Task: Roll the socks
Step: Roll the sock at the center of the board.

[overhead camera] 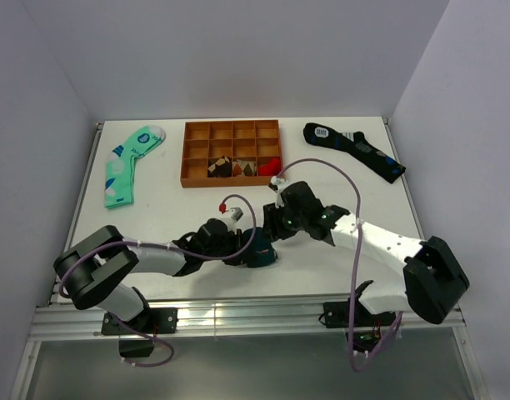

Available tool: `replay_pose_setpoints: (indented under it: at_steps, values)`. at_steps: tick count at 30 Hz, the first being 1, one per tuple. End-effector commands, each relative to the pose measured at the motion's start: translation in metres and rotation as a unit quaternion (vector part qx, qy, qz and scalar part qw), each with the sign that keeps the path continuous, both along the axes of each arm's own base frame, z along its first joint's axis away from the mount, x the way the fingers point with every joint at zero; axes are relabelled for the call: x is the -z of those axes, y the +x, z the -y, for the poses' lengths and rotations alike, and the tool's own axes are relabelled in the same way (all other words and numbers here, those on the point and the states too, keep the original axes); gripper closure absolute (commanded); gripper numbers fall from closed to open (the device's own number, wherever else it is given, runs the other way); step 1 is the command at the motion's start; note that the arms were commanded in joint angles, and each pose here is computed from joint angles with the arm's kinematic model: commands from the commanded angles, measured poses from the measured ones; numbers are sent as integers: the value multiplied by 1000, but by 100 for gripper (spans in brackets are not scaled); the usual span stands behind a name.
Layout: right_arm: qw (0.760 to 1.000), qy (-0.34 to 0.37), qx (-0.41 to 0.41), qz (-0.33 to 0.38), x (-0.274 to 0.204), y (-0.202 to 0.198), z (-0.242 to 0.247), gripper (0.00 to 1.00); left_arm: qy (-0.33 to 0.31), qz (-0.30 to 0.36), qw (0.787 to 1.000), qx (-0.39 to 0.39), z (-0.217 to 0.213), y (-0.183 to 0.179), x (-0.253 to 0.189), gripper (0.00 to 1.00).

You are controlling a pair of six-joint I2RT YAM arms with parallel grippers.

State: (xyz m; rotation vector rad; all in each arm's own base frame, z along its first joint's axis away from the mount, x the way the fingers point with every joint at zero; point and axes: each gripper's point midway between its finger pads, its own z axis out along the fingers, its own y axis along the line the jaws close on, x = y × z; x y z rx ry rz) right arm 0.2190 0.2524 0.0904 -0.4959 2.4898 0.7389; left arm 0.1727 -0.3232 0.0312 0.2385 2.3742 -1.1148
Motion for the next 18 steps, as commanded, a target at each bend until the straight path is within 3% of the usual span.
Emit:
replay_pose_setpoints:
  at_steps: [1,8,18]
  values:
    - [995,73,20,70,-22,11,-7,49,133,-124,983,11,-57,-40,54,100]
    - [975,172,15,137,-38,-3,-10,48,126,-189,974,15,-75,-45,49,100]
    - [946,238,-19,219,-35,-30,-17,48,135,-268,954,26,-82,-56,52,100]
